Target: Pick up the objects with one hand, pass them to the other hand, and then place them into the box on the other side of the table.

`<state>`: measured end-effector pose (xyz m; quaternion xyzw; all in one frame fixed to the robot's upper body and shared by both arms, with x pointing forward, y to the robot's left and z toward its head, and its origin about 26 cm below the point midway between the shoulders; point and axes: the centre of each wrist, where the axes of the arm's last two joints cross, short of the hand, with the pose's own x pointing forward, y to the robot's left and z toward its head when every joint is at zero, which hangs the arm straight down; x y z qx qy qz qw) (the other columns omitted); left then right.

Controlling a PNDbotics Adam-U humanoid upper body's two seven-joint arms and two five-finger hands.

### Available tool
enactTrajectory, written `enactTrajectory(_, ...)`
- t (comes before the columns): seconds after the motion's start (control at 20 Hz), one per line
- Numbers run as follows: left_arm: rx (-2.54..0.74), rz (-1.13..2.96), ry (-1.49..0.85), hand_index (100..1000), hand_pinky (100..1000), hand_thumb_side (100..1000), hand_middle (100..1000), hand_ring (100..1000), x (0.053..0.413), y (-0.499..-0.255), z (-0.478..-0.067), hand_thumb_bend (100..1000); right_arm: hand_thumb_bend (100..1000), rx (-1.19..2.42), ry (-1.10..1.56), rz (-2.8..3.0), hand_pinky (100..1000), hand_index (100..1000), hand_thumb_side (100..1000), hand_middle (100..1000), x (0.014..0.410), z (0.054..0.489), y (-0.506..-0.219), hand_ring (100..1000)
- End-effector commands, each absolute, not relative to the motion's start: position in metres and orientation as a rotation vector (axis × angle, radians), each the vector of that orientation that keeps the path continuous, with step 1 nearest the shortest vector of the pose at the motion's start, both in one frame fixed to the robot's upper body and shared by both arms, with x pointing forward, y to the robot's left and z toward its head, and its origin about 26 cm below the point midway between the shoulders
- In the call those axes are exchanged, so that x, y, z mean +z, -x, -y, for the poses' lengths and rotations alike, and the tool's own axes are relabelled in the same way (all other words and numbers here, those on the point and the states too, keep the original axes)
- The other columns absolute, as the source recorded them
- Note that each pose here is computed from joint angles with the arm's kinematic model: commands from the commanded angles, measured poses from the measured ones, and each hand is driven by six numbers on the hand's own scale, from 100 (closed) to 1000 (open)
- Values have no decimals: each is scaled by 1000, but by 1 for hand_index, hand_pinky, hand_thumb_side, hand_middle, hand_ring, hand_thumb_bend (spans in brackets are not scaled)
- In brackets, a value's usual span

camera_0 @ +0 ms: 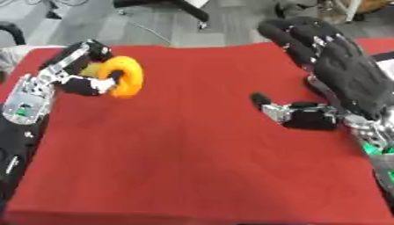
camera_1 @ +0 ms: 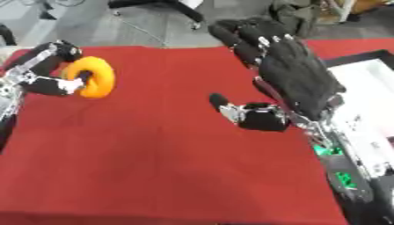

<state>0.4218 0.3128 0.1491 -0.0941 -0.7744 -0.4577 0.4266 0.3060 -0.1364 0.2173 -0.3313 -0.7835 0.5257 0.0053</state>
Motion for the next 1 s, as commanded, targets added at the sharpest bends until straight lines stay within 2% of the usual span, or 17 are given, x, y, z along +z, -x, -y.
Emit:
enactTrajectory(0.05,-1282,1921,427,499,580,160,304,321,170,-425,-288,100,436,1721,1056,2487,918,1000,320,920,227,132,-302,917)
enactTrajectory(0.5,-1337,1847,645,499,583,171,305,324,179,-426,-233,100,402,1822,973,2484,907,1000,308,911,226,115,-302,887)
enactTrajectory(1.0,-1344,1846,796,501,585,183,308,326,192,-415,-200,100,350,1842,953,2398,887,1000,335,897,214,106,-305,850)
